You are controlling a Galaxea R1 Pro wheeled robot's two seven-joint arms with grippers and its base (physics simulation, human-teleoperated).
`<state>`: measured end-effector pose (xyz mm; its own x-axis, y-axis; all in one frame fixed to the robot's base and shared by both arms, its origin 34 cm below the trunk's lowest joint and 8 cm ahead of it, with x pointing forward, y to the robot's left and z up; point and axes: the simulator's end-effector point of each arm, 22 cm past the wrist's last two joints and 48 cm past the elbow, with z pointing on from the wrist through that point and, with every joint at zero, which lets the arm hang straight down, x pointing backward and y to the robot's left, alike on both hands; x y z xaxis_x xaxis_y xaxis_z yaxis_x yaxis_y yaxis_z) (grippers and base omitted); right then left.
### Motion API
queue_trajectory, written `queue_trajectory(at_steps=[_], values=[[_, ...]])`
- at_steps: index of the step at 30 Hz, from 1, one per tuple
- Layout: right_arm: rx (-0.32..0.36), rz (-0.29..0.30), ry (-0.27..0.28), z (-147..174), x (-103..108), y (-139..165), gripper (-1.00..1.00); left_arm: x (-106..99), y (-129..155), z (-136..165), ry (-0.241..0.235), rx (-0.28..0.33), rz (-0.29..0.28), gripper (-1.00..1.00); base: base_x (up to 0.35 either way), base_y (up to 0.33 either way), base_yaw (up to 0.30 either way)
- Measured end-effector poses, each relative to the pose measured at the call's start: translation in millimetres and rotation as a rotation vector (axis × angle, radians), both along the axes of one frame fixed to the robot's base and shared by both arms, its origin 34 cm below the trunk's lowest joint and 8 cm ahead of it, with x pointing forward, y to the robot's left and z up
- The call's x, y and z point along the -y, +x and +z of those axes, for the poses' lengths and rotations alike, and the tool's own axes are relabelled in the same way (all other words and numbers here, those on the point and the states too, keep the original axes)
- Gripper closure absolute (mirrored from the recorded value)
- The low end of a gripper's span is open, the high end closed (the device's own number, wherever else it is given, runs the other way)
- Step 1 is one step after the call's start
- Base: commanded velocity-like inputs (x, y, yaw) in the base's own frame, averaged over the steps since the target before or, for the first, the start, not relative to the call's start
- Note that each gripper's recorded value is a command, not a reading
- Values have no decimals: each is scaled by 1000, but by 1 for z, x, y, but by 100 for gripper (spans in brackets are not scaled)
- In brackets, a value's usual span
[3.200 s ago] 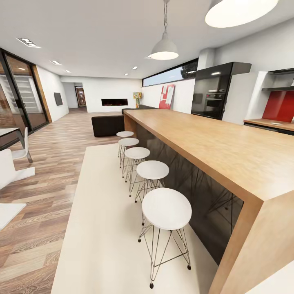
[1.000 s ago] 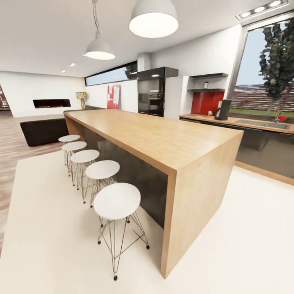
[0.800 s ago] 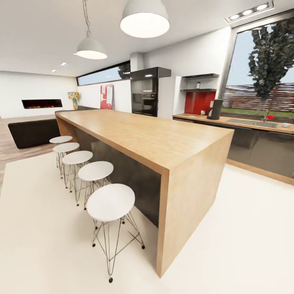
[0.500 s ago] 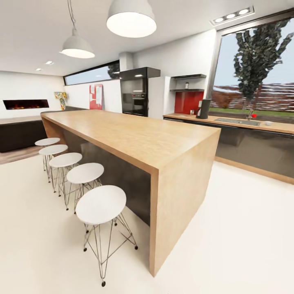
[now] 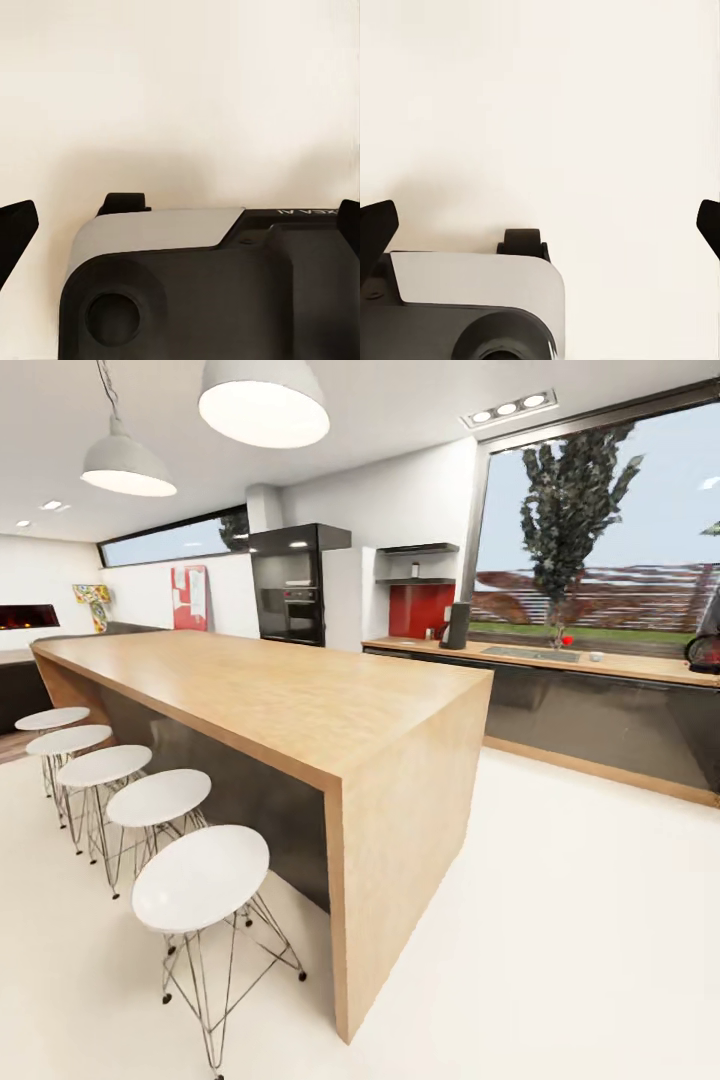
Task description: Set up a coffee station on the kitchen countertop: keep the coffee maker on the countertop, move the bottle of coffee from the kitchen shelf to the counter next to the coffee maker, place a paper coffee filter on top of the coffee maker, put the saucer next to the coffee maker with the coffee cup on the saucer, and place the electric kettle next to the coffee maker.
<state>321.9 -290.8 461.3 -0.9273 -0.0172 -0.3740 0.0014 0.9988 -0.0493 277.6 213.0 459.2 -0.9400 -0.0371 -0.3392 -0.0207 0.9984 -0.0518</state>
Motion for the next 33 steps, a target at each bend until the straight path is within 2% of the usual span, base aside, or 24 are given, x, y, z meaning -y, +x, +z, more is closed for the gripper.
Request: queue_trajectory(at_steps=[7, 33], values=[[0, 1, 0, 0, 0, 0, -100, 0, 0, 0, 0, 0, 0, -100, 119, -83, -140], [1, 2, 0, 0, 0, 0, -100, 0, 0, 0, 0, 1, 0, -100, 3, -2, -251]])
